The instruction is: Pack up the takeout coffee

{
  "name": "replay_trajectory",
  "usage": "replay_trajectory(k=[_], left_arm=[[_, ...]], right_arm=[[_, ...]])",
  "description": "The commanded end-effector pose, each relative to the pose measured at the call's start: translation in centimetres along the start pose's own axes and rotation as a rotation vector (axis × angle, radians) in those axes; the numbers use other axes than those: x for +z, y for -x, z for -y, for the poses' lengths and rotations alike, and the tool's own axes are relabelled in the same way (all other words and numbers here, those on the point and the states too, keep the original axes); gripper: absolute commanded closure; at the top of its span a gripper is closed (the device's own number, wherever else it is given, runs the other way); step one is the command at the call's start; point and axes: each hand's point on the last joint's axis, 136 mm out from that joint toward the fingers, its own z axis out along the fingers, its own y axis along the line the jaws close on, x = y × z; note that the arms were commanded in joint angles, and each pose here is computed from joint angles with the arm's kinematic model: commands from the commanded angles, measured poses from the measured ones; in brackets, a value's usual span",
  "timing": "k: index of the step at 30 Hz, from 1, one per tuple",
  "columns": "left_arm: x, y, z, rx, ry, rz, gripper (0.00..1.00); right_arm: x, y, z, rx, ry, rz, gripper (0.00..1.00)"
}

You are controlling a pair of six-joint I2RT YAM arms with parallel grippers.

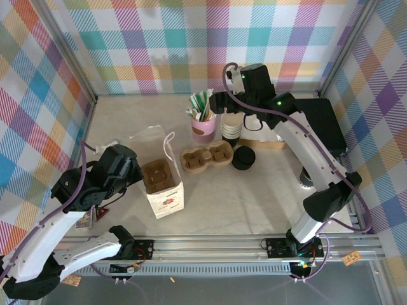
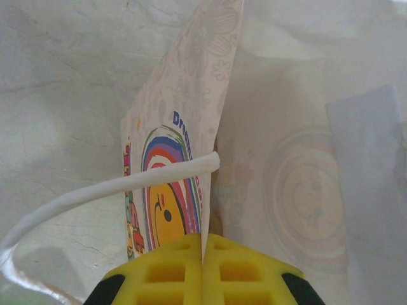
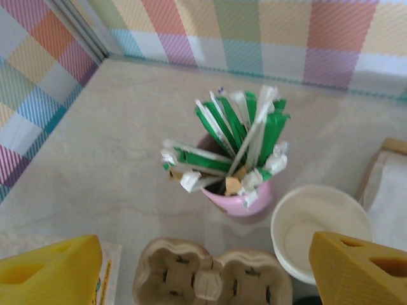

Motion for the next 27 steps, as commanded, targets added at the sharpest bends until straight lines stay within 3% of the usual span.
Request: replay_trajectory(k=[1, 5, 10, 13, 21, 27], left_arm=[[1.1, -0.9, -0.4, 0.002, 0.024, -0.053, 1.0], [1.9, -1.4, -0.9, -0.01, 0.049, -0.082, 0.96], [2.3, -1.2, -2.4, -0.033, 0.107, -0.07, 0.55], [2.2, -0.8, -2.6, -0.041, 0.115, -0.063, 0.38], [1.4, 0.3, -2.6, -0.021, 0.141, -0.052, 0.33], [-0.7, 1.2, -2.9, -0.026, 0.162, -0.046, 0.34]], right_arm=[[-0.9, -0.9, 0.5, 0.038, -0.022, -0.046, 0.14], [-1.6, -1.4, 1.4, 0.05, -0.047, -0.06, 0.13], [-2.2, -2.2, 3.7, 0.119, -0.088, -0.117, 0.09], [-3.1, -2.5, 5.5, 0.154, -0.15, -0.122, 0.04], [-6.7, -4.2, 10.2, 0.19, -0.355, -0.147, 0.01], [-10.7, -5.9, 12.9, 0.308, -0.385, -0.195, 0.01]])
